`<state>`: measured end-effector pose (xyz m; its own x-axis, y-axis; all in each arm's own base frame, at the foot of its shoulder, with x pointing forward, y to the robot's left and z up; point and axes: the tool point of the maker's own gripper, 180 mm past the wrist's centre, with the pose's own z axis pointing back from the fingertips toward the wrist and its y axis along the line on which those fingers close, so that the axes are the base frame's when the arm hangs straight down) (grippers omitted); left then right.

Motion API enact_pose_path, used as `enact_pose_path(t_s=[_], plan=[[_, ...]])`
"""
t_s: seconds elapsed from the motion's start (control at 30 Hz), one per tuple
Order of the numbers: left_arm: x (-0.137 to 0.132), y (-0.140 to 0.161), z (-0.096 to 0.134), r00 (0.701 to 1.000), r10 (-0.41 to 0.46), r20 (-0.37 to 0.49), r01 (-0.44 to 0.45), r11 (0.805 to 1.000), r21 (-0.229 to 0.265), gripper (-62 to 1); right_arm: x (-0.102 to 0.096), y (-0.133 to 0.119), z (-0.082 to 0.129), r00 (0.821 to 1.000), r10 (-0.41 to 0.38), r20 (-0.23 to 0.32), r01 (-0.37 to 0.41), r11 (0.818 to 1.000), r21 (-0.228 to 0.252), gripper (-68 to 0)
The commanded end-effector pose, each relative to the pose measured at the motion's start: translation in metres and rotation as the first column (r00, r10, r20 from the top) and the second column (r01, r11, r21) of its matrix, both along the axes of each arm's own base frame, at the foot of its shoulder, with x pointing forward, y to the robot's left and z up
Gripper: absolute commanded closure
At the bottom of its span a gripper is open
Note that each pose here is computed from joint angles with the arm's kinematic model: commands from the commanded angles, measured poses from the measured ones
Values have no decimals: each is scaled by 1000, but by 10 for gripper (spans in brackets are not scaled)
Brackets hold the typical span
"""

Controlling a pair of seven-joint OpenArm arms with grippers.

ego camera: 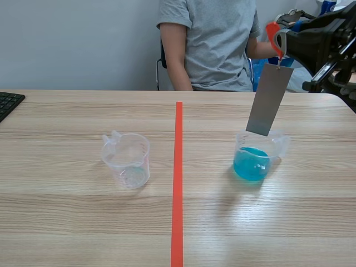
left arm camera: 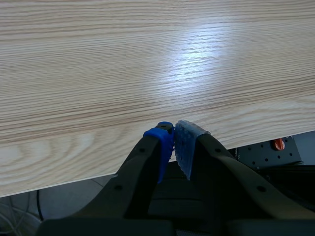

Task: Do the redox reaction experiment.
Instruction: 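Raise the plate and point at it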

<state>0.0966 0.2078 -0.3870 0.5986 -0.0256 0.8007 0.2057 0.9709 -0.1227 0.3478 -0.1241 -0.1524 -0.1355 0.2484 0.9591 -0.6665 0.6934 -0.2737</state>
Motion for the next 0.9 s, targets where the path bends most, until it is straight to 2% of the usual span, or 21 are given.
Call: enact_pose_path(t_s=[0.0, 0.37, 0.87], plan=[[2, 2, 3, 1000, -2, 14, 2, 1000, 0, -53, 0, -2, 19, 999, 8, 46, -8, 1000, -2, -15], [2, 2, 3, 1000, -2, 14, 2, 1000, 0, -53, -7, -2, 49, 996, 3, 85, -4, 1000, 12, -15], [3, 2, 4, 1000, -2, 15, 2, 1000, 0, -53, -10, 1, 51, 997, 12, 72, -13, 1000, 19, -15]])
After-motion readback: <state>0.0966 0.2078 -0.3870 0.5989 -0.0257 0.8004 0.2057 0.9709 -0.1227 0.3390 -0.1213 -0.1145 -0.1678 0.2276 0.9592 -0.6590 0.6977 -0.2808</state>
